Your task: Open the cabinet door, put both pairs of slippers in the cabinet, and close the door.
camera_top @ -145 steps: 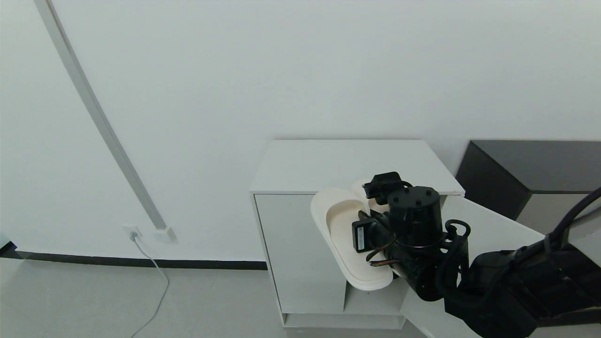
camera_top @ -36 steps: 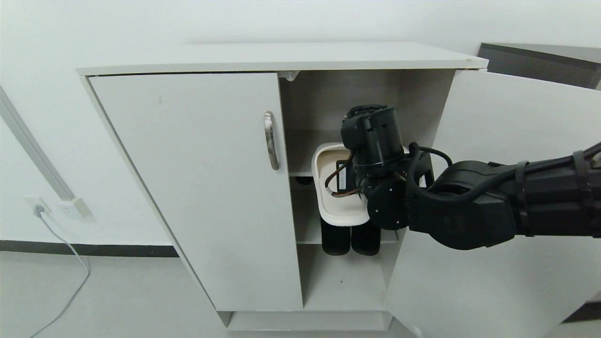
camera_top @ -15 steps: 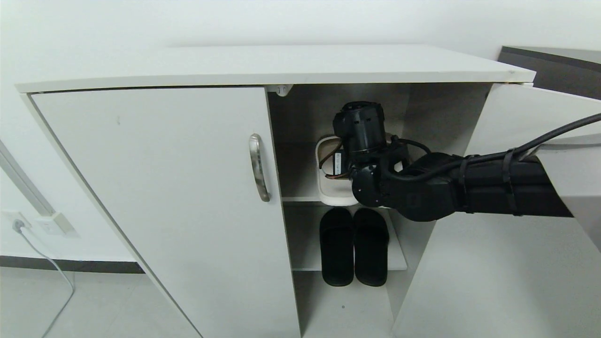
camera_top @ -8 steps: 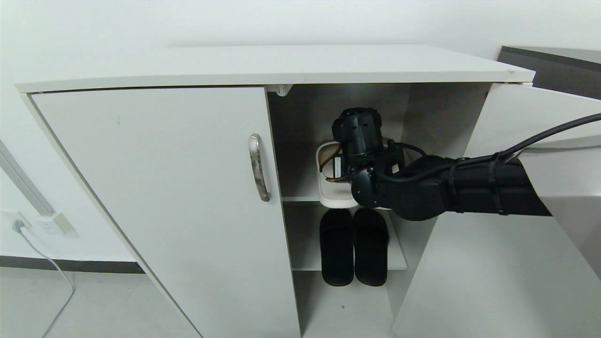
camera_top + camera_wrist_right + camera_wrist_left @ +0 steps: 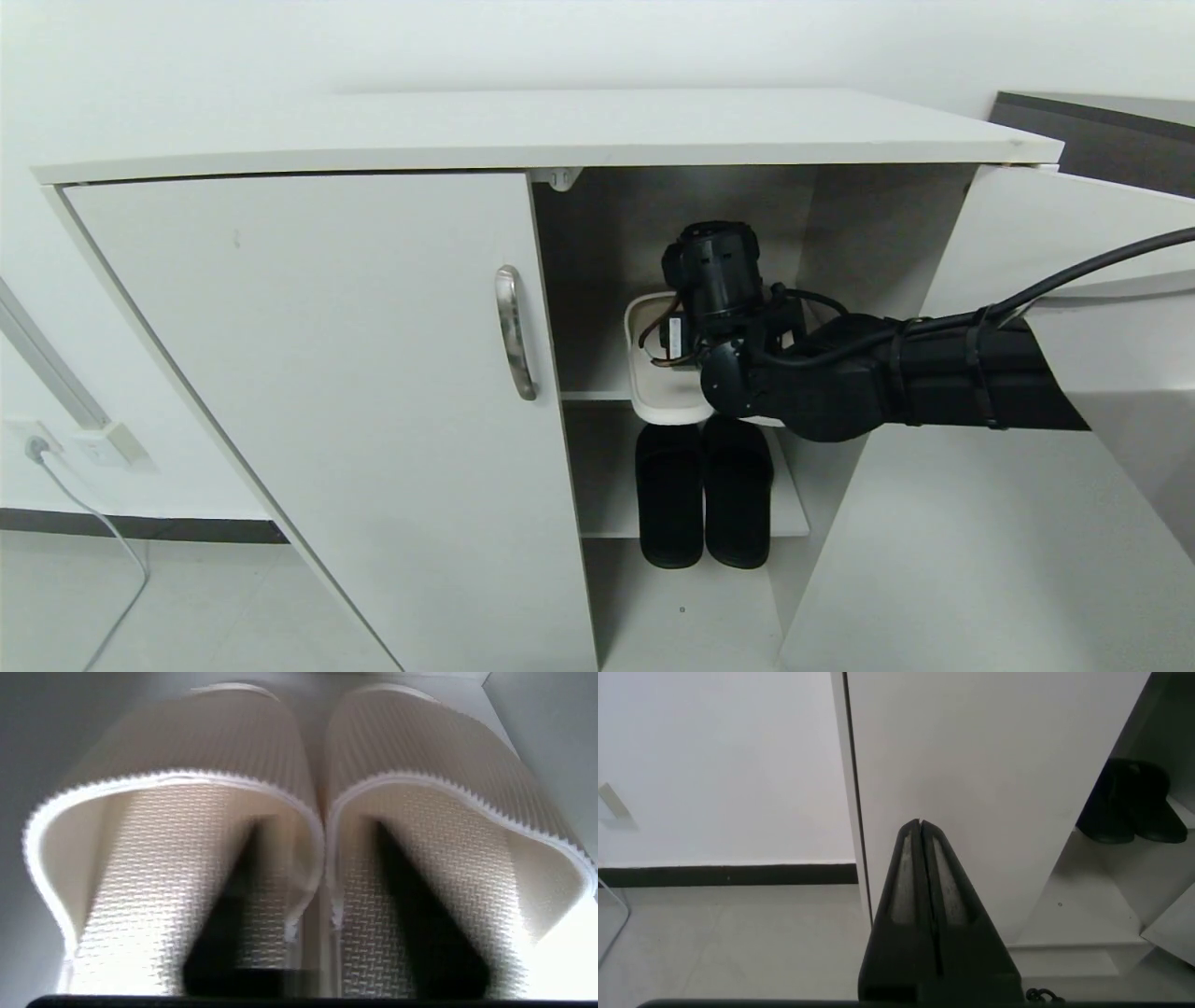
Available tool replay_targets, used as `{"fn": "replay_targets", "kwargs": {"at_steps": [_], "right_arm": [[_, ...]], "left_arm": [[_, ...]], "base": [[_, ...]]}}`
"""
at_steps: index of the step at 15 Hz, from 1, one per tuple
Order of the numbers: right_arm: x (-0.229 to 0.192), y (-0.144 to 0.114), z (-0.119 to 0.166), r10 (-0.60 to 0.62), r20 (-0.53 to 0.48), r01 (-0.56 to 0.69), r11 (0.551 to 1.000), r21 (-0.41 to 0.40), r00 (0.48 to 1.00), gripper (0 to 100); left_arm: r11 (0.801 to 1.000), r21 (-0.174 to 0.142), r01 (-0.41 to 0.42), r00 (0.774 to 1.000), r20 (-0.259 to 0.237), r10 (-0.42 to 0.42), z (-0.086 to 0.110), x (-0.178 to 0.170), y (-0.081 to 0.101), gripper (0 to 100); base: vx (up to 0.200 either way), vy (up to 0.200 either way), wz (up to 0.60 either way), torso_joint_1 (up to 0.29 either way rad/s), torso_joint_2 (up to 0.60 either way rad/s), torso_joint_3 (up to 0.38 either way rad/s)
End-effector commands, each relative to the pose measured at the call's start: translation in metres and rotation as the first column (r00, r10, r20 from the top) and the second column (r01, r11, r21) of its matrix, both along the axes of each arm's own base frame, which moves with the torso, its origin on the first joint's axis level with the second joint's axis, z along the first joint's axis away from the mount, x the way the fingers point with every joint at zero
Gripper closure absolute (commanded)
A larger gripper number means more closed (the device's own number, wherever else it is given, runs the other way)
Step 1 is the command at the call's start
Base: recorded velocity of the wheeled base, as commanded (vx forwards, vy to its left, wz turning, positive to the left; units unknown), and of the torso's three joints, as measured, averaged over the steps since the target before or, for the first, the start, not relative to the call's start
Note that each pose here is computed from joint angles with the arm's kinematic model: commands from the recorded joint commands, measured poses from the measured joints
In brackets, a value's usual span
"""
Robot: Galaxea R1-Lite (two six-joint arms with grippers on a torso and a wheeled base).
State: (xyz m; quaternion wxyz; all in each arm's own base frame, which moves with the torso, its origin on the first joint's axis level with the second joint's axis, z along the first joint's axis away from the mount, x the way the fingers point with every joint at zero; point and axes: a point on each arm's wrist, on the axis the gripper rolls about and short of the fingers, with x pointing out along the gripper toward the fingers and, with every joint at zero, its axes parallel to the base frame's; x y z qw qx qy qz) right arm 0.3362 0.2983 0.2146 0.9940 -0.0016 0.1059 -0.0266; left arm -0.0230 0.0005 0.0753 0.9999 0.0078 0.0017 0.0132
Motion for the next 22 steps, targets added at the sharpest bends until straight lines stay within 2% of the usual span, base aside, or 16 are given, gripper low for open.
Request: {"fn": "replay_targets", "kwargs": {"at_steps": [1,7,14,18,19,22], "right_arm": [[-0.006,-0.003,0.005,0.006,0.0,-0.006,1.0,0.001,1.0,0],[-0.064,-0.018,0.029,0.068,0.001,-0.068,0.997,0.031,0.998,0],[-0.137,-0.033,0.021,0.184,-0.045,-0.18,0.98,0.085,0.982,0],[-0.142,-0.032,0.007,0.199,-0.047,-0.195,0.978,0.078,0.979,0],[-0.142,-0.032,0.005,0.2,-0.047,-0.196,0.977,0.08,0.979,100],[-0.14,-0.028,0.001,0.201,-0.041,-0.197,0.977,0.084,0.979,100]], "left_arm": [[1.0,0.0,0.0,1.0,-0.001,0.0,0.0,0.0,0.0,100],[1.0,0.0,0.0,1.0,-0.001,0.0,0.0,0.0,0.0,100],[1.0,0.0,0.0,1.0,-0.001,0.0,0.0,0.0,0.0,100],[1.0,0.0,0.002,1.0,-0.001,-0.002,0.0,0.0,0.0,100],[1.0,0.0,0.002,1.0,-0.001,-0.002,0.0,0.0,0.0,100],[1.0,0.001,0.002,1.0,-0.001,-0.002,0.0,0.0,0.0,100]], "base": [[0.0,0.0,0.0,0.0,0.0,0.0],[0.0,0.0,0.0,0.0,0.0,0.0],[0.0,0.0,0.0,0.0,0.0,0.0],[0.0,0.0,0.0,0.0,0.0,0.0],[0.0,0.0,0.0,0.0,0.0,0.0],[0.0,0.0,0.0,0.0,0.0,0.0]]}}
